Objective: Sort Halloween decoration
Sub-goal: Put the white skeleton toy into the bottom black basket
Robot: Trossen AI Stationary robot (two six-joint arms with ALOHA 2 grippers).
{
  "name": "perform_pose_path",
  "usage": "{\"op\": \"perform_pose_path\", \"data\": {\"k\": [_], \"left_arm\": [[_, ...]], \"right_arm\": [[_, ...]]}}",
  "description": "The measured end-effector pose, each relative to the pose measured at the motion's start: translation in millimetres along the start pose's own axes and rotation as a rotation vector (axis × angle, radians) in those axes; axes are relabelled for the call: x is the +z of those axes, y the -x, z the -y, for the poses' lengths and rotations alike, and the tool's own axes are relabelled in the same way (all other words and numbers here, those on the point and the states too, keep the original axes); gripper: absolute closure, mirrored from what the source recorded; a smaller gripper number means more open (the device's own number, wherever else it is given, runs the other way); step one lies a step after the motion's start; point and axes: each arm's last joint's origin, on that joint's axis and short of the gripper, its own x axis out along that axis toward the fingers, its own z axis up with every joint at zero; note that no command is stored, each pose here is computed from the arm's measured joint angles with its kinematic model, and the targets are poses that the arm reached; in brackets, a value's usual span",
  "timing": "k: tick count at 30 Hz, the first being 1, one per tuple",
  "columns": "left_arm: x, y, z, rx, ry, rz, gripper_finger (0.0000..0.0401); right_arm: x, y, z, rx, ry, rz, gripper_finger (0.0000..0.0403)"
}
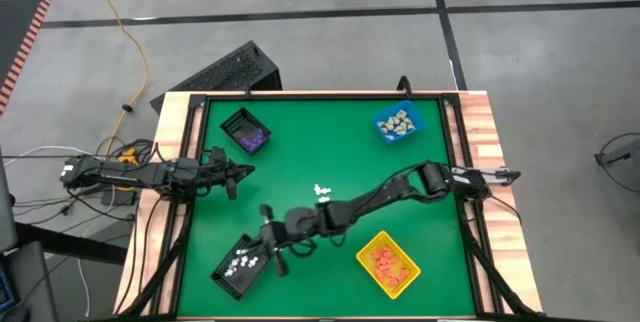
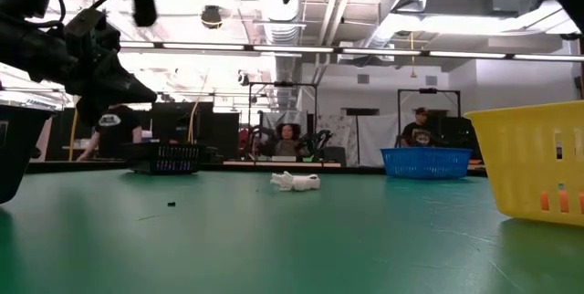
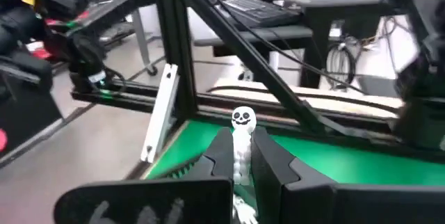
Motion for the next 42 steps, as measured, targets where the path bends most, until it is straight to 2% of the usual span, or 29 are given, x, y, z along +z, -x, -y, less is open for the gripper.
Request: {"op": "perform_pose_path", "data": {"k": [2,6,11,15,21,25,28,33,38,42], "left_arm": [[0,0,0,0.001,-0.001,-0.003,0.0401],[-1,0,0,0.003,-0.003,-0.007,0.0401],[-1,0,0,0.002,-0.002,-0.006,0.0401],[-1,0,0,0.002,-0.003,-0.006,0.0401],[-1,0,0,0.002,-0.002,-0.006,0.0401],[-1,0,0,0.002,-0.003,-0.006,0.0401],[-1,0,0,0.002,-0.002,-0.006,0.0401],[-1,0,0,0.003,-0.003,-0.006,0.0401],[-1,0,0,0.002,-0.003,-0.006,0.0401],[-1,0,0,0.002,-0.003,-0.006,0.0401]], "right_arm": [[2,-7,0,0.016,-0.001,-0.042,0.0361],[-19,-19,3,0.056,-0.002,-0.129,0.0358],[-30,-25,2,0.09,-0.063,-0.139,0.0333],[-40,-24,3,0.086,-0.064,-0.223,0.0286],[-30,-22,12,0.068,-0.072,-0.2,0.0198],[-33,-21,21,0.046,-0.124,-0.226,0.0166],[-16,-13,29,0.049,-0.119,-0.226,0.0165],[49,17,44,0.027,-0.003,-0.194,0.0179],[88,59,59,0.014,0.144,-0.346,0.0189],[108,98,72,0.01,0.194,-0.511,0.0195]]}}
